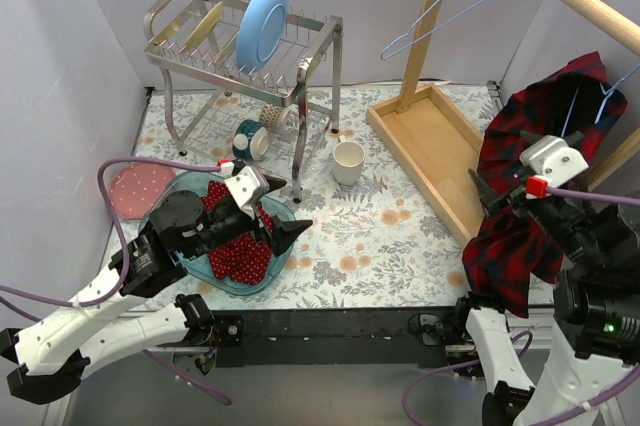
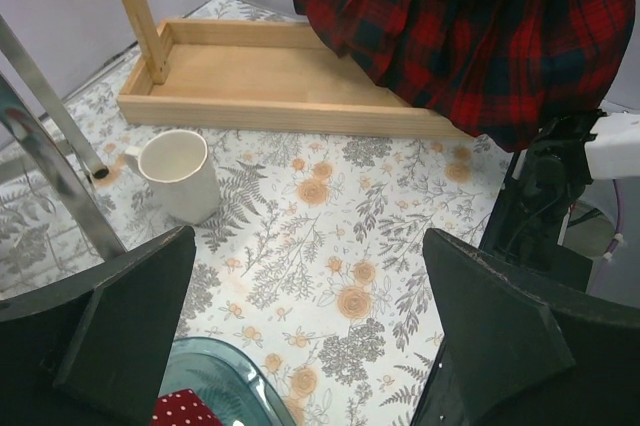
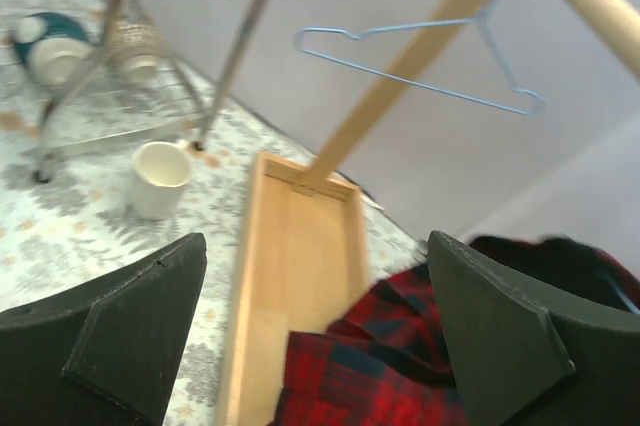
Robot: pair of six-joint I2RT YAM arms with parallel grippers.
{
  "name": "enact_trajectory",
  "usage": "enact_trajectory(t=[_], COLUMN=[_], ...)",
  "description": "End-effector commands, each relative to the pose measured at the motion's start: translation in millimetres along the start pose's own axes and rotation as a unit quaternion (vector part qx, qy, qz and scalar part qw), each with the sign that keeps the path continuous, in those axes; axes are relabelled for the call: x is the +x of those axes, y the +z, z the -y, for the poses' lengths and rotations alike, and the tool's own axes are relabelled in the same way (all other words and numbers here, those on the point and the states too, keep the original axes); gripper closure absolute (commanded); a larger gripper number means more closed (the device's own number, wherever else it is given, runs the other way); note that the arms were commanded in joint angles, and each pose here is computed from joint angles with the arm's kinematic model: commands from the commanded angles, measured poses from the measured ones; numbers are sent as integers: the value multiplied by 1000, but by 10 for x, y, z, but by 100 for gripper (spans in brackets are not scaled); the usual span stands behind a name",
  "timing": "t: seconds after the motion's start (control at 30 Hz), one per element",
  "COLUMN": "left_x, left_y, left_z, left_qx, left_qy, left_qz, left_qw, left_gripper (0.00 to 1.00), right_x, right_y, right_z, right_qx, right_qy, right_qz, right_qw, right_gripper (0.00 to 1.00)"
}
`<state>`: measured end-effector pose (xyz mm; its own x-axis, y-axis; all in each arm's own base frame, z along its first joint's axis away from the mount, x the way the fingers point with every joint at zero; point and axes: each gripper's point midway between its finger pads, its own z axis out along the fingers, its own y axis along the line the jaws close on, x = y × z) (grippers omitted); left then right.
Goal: Place the skirt on the hanger
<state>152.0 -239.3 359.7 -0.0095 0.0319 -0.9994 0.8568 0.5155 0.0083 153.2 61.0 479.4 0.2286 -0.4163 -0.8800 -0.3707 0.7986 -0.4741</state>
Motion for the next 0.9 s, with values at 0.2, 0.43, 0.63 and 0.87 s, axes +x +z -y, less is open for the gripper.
enact_trajectory(t=[0.2, 0.43, 0.63, 0.87], left_x=[278, 426, 511, 593], left_y=[10, -99, -157, -243], left_z=[-132, -254, -333, -445], left_qx=[-56, -100, -128, -168], left_qy=[-86, -122, -137, -165], left_qz=[13, 23, 21, 26], left_qw=[995, 987, 982, 972], left_gripper=[2, 2, 2, 2], right_x=[157, 304, 465, 708], right_y=[551, 806, 1086, 1200], right_z=[-443, -543, -1125, -1342], right_qx=[-221, -275, -333, -354], right_qy=[80, 125, 131, 125], right_qz=[33, 24, -14, -48], right_qw=[971, 953, 934, 926], right_gripper=[1, 1, 2, 2])
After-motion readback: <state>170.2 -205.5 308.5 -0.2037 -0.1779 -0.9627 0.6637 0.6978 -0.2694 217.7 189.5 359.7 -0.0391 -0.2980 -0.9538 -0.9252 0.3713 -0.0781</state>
